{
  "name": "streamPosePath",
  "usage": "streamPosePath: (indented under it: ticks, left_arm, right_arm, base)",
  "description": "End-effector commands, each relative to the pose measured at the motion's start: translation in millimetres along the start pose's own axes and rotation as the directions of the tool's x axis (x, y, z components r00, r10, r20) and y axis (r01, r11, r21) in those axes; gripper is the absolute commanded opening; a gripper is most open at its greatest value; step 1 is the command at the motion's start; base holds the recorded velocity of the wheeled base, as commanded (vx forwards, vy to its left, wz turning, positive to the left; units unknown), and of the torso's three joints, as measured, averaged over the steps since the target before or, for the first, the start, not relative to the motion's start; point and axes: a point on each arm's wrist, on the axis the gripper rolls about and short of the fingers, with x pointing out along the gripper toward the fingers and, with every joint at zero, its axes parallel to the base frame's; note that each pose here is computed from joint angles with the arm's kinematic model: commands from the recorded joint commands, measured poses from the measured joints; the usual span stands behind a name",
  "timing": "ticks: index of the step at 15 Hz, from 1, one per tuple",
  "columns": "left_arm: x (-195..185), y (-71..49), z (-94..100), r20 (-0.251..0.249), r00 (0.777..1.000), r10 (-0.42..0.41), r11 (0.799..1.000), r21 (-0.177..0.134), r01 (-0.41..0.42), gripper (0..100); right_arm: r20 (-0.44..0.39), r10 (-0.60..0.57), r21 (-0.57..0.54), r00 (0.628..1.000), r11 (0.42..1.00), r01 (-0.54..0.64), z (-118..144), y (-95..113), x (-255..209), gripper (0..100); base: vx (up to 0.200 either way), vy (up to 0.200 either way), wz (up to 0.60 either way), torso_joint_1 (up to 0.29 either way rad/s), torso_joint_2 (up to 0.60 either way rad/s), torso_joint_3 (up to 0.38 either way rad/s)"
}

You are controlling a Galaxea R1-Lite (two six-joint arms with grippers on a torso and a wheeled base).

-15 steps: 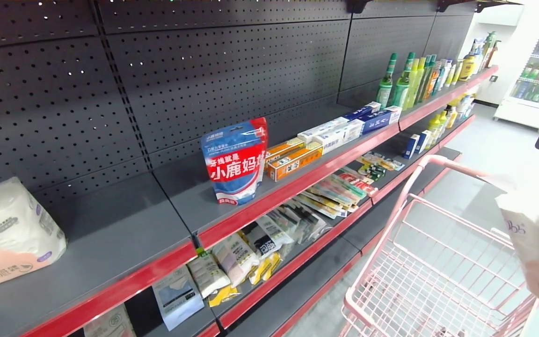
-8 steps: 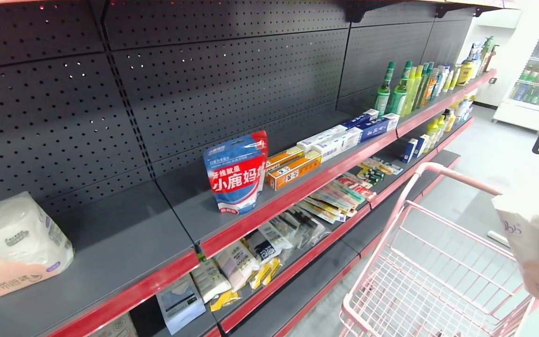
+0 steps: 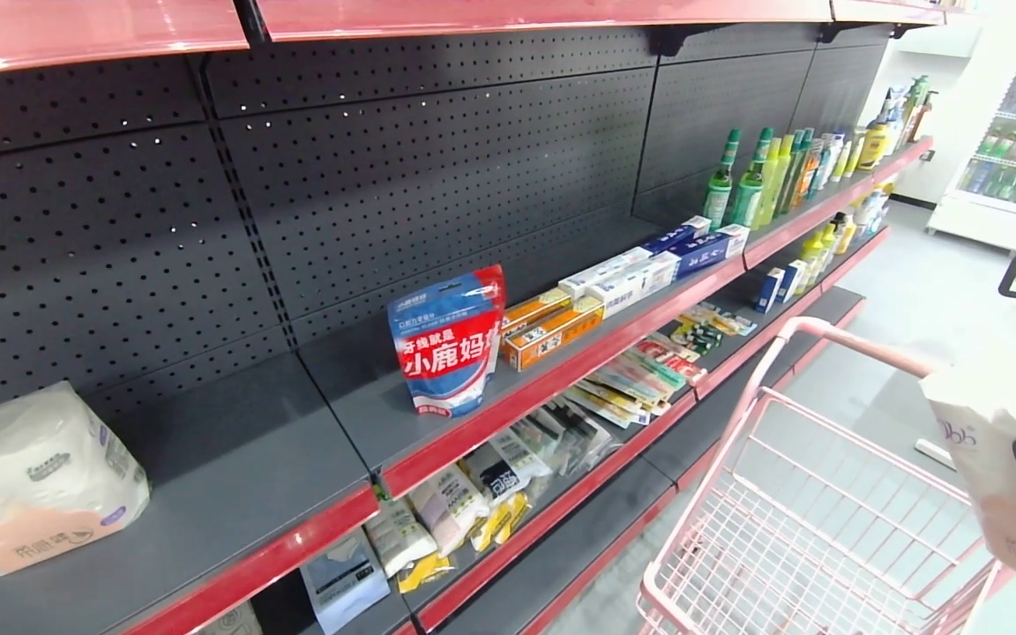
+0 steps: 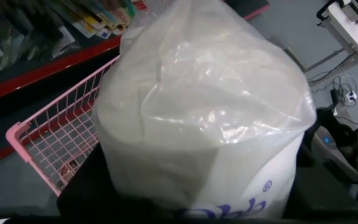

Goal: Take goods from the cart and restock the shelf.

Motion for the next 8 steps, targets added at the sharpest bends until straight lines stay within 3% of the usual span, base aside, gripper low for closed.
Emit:
streamPosePath:
  ticks: [1, 8]
  left_arm:
    - [0.0, 0.0, 0.1, 0.001, 1.000, 0.000, 1.000, 0.000, 0.000, 100]
    - [0.0, 0.0, 0.1, 0.001, 1.000, 0.000, 1.000, 0.000, 0.000, 100]
  right_arm:
    - [-0.007, 0.003, -0.003, 1.000, 1.000, -0.003, -0.2, 0.5, 1.8, 0]
    - [-0.030, 0.012, -0.008, 0.999, 1.000, -0.012, -2.7, 2.2, 5.8, 0]
  base:
    - [0.000, 0.000, 0.00, 0.100, -0.21, -0.100]
    - [0.000, 0.000, 0.00, 0.089, -0.17, -0.092]
